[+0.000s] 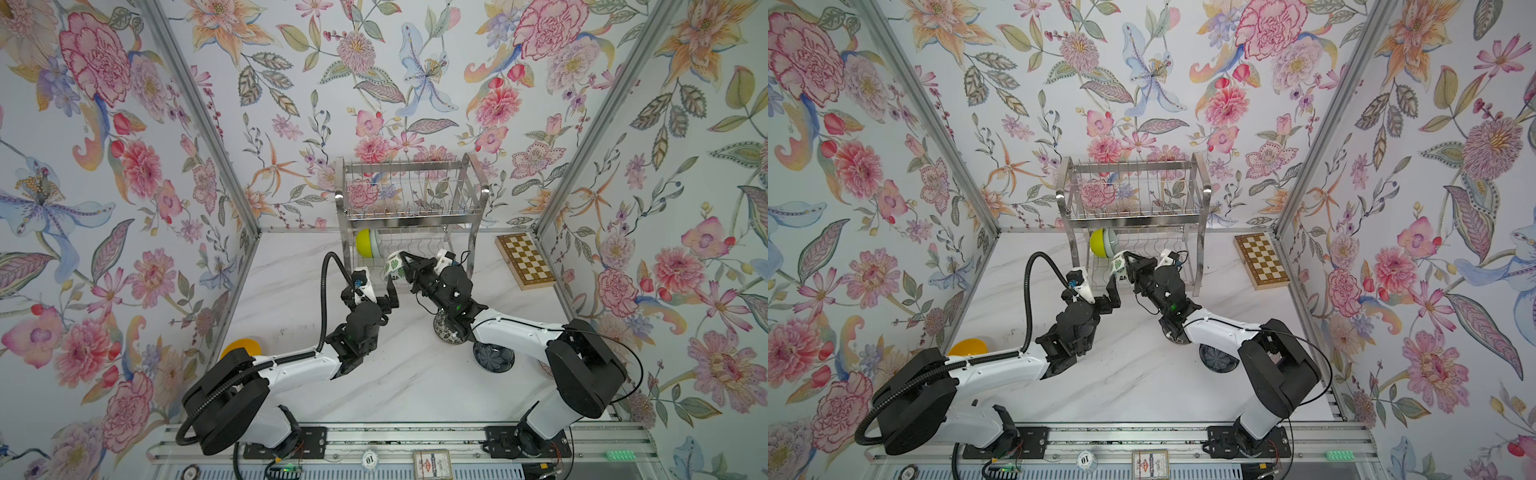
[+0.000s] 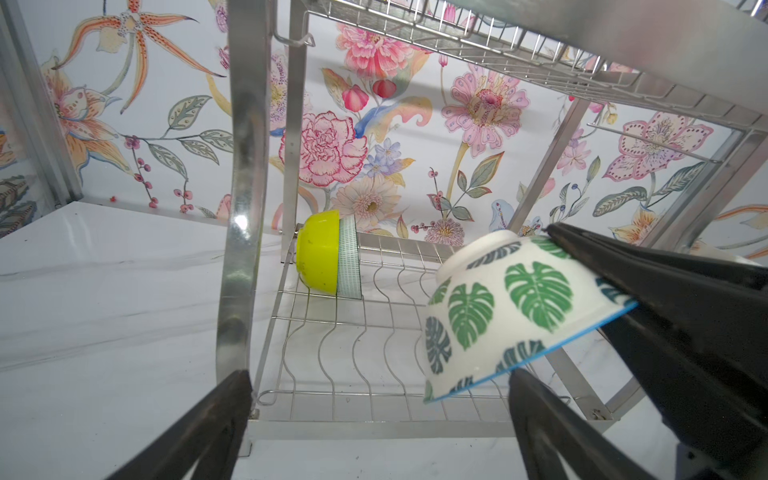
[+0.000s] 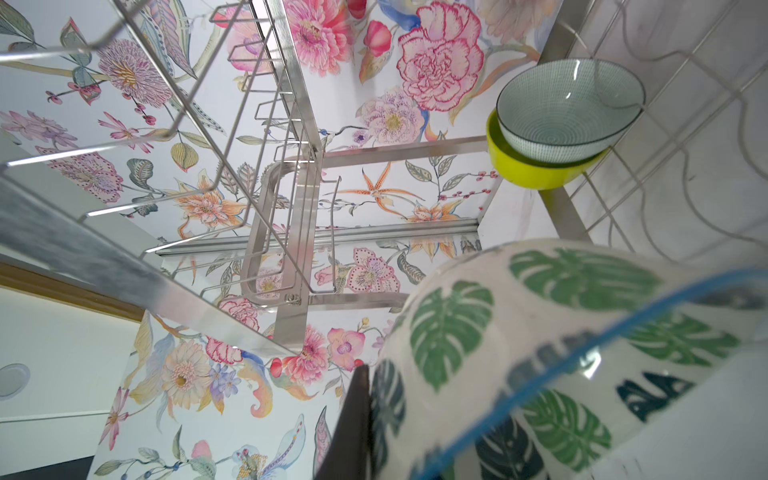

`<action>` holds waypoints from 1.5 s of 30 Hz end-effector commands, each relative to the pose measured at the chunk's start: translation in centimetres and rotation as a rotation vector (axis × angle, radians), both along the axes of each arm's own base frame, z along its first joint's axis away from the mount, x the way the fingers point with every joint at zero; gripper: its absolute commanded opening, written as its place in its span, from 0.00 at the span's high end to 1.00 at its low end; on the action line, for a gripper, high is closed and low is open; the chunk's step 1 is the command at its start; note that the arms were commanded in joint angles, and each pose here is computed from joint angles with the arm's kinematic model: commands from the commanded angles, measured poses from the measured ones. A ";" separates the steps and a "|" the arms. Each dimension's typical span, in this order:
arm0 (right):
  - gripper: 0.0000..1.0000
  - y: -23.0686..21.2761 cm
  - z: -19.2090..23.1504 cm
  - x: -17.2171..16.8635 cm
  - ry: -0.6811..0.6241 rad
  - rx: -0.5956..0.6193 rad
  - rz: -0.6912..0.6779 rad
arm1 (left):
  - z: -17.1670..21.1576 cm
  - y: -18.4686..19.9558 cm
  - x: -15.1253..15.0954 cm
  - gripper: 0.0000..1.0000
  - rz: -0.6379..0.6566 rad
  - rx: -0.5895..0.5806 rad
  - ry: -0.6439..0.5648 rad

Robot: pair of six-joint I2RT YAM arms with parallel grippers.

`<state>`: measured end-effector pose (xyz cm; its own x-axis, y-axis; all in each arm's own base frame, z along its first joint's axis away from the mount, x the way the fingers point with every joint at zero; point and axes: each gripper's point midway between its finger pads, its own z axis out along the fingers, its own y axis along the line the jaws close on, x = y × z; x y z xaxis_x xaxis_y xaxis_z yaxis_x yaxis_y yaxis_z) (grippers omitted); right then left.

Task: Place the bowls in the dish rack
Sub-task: 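Lower the leaf-patterned bowl into the rack beside the pale green bowl with the right gripper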

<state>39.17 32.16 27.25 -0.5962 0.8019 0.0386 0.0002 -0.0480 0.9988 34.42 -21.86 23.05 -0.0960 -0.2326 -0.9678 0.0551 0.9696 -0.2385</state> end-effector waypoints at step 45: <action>1.00 4.1 -6.7 14.4 -0.576 -0.545 0.228 | -3.8 2.9 6.8 0.01 -0.019 0.819 0.033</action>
